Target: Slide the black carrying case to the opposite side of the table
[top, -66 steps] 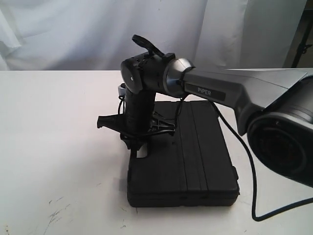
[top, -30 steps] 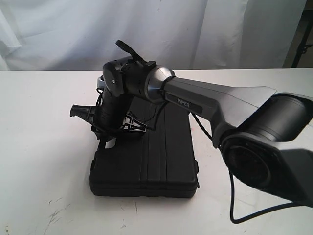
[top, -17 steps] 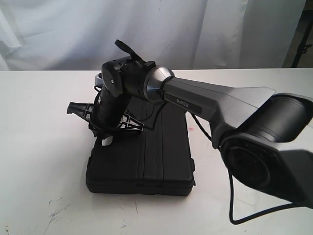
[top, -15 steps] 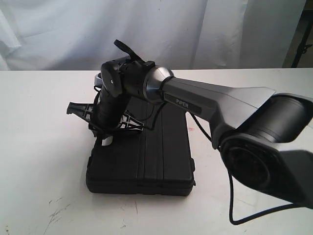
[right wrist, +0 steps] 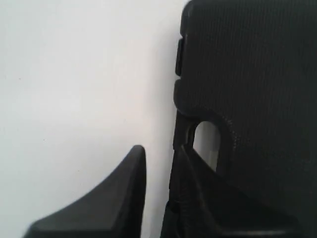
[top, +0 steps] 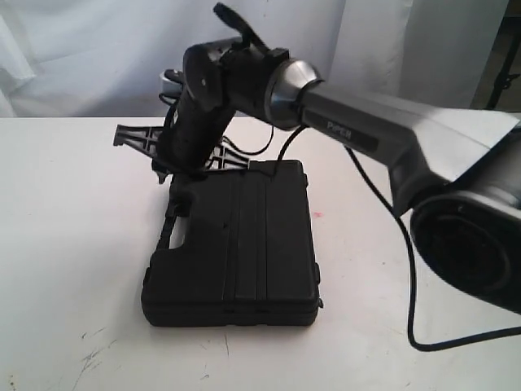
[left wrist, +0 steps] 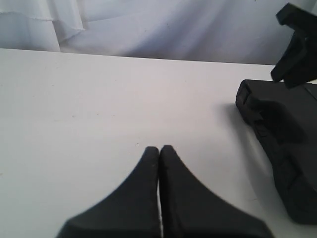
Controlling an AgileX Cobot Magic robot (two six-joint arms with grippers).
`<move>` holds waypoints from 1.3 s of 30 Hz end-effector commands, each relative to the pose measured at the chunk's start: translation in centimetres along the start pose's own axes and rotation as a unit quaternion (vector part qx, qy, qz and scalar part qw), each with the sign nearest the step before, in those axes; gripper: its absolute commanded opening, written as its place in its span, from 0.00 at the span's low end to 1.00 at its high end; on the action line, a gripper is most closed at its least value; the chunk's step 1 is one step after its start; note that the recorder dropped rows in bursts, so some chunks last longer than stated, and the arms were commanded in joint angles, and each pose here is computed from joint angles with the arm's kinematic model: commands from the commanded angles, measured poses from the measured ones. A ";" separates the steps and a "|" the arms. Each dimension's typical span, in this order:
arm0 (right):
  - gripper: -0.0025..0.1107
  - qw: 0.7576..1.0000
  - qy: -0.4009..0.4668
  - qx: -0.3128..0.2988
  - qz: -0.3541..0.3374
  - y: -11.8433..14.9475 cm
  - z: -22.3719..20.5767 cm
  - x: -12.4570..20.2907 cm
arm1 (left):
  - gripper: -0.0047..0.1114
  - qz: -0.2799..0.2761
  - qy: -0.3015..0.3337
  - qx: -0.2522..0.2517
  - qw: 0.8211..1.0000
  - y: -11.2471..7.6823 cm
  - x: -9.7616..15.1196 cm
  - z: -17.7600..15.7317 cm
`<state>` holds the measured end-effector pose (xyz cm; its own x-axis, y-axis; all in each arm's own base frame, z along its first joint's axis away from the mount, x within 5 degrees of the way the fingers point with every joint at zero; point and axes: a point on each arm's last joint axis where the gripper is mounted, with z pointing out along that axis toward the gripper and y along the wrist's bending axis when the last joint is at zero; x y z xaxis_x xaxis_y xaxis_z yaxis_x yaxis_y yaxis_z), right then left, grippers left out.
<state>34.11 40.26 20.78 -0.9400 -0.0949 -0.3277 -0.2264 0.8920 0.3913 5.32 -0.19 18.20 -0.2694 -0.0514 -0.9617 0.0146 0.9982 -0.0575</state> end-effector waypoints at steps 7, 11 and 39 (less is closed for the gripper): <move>0.02 0.970 -0.116 0.051 -0.208 2.1 -8.4 -1.5 | 0.04 -0.002 -0.007 0.000 1.000 0.0 0.0 0.0; 0.02 0.963 -0.141 0.046 -0.224 3.0 -9.8 -1.3 | 0.04 -0.002 -0.007 0.000 1.000 0.0 0.0 0.0; 0.02 0.933 -0.242 -0.050 -0.261 -2.1 -13.4 4.8 | 0.04 -0.002 -0.007 0.000 1.000 0.0 0.0 0.0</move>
<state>27.33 33.81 30.18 -0.5246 -0.3061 -0.7944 -0.6485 0.7483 0.1399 5.32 -0.19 18.20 -0.2694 -0.0514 -0.9617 0.0146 0.9982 -0.0575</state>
